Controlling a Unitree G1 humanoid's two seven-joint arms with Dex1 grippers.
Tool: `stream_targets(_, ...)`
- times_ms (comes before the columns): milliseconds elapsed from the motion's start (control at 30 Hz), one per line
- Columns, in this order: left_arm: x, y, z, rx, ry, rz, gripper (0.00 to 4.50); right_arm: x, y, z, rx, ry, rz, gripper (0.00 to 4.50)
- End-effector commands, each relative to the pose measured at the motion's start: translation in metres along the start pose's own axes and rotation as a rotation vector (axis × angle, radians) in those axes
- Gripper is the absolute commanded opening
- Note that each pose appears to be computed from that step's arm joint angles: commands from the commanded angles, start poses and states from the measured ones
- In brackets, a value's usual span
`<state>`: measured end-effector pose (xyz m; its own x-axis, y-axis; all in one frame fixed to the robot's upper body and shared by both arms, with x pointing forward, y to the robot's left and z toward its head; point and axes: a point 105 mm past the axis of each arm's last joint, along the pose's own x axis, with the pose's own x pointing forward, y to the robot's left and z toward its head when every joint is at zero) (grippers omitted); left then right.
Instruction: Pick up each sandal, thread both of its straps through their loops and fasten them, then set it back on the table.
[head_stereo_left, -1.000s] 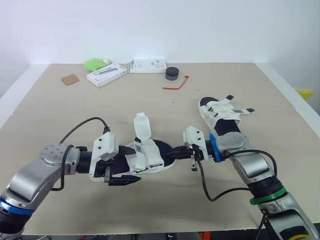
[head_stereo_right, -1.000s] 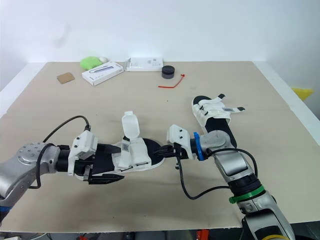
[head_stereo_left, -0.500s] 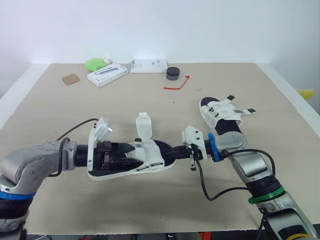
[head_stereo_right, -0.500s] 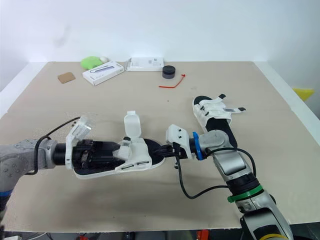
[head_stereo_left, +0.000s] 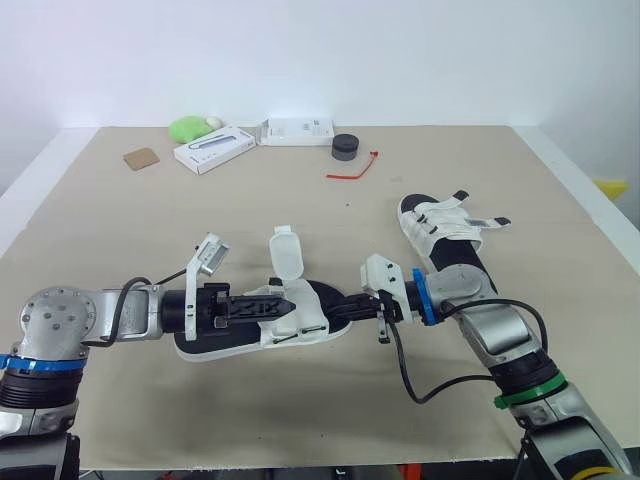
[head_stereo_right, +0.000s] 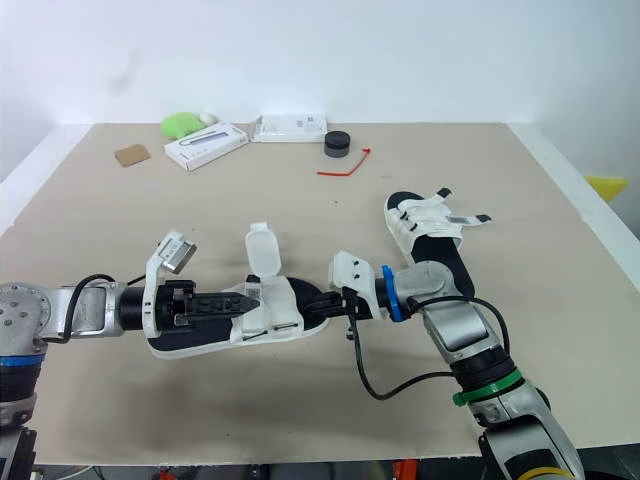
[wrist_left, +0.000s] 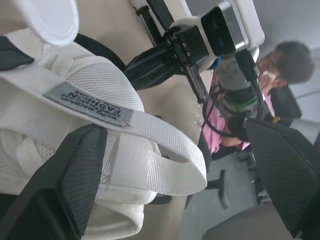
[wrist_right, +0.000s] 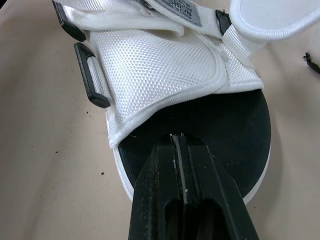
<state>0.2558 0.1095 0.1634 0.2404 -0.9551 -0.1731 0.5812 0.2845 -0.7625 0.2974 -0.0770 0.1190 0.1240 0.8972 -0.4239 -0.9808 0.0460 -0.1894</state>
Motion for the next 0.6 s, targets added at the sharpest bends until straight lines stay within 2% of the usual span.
stream_targets(33, 0.009, -0.002, 0.009, -0.067, -0.063, -0.015, 4.48, -0.002, 0.000, 0.010, -0.045, -0.019, 0.002, 0.00)
stream_targets(133, 0.014, -0.007, 0.012, -0.094, -0.081, -0.037, 4.48, -0.003, 0.001, 0.010, -0.044, -0.017, 0.005, 0.00)
stream_targets(233, 0.017, -0.004, 0.013, -0.125, -0.085, -0.015, 3.72, -0.003, 0.001, 0.010, -0.048, -0.017, 0.005, 0.00)
stream_targets(300, 0.018, -0.003, 0.012, -0.129, -0.082, -0.005, 2.63, -0.003, 0.001, 0.011, -0.049, -0.017, 0.005, 0.00)
stream_targets(333, 0.018, -0.002, 0.012, -0.130, -0.079, -0.004, 2.49, -0.003, 0.001, 0.011, -0.049, -0.017, 0.005, 0.00)
stream_targets(367, 0.019, -0.002, 0.012, -0.136, -0.082, -0.004, 2.15, -0.003, 0.001, 0.011, -0.049, -0.016, 0.005, 0.00)
stream_targets(433, 0.019, 0.000, 0.011, -0.143, -0.083, 0.002, 1.27, -0.003, 0.001, 0.010, -0.049, -0.016, 0.005, 0.00)
stream_targets(467, 0.019, 0.002, 0.012, -0.152, -0.090, 0.006, 0.99, -0.003, 0.001, 0.010, -0.049, -0.016, 0.005, 0.00)
stream_targets(500, 0.018, 0.004, 0.012, -0.158, -0.094, 0.012, 0.38, -0.003, 0.002, 0.010, -0.049, -0.016, 0.006, 0.00)
stream_targets(533, 0.018, 0.005, 0.013, -0.159, -0.095, 0.019, 0.09, -0.003, 0.002, 0.010, -0.049, -0.016, 0.006, 0.00)
stream_targets(600, 0.017, 0.006, 0.013, -0.162, -0.095, 0.028, 0.09, -0.003, 0.002, 0.010, -0.049, -0.016, 0.006, 0.00)
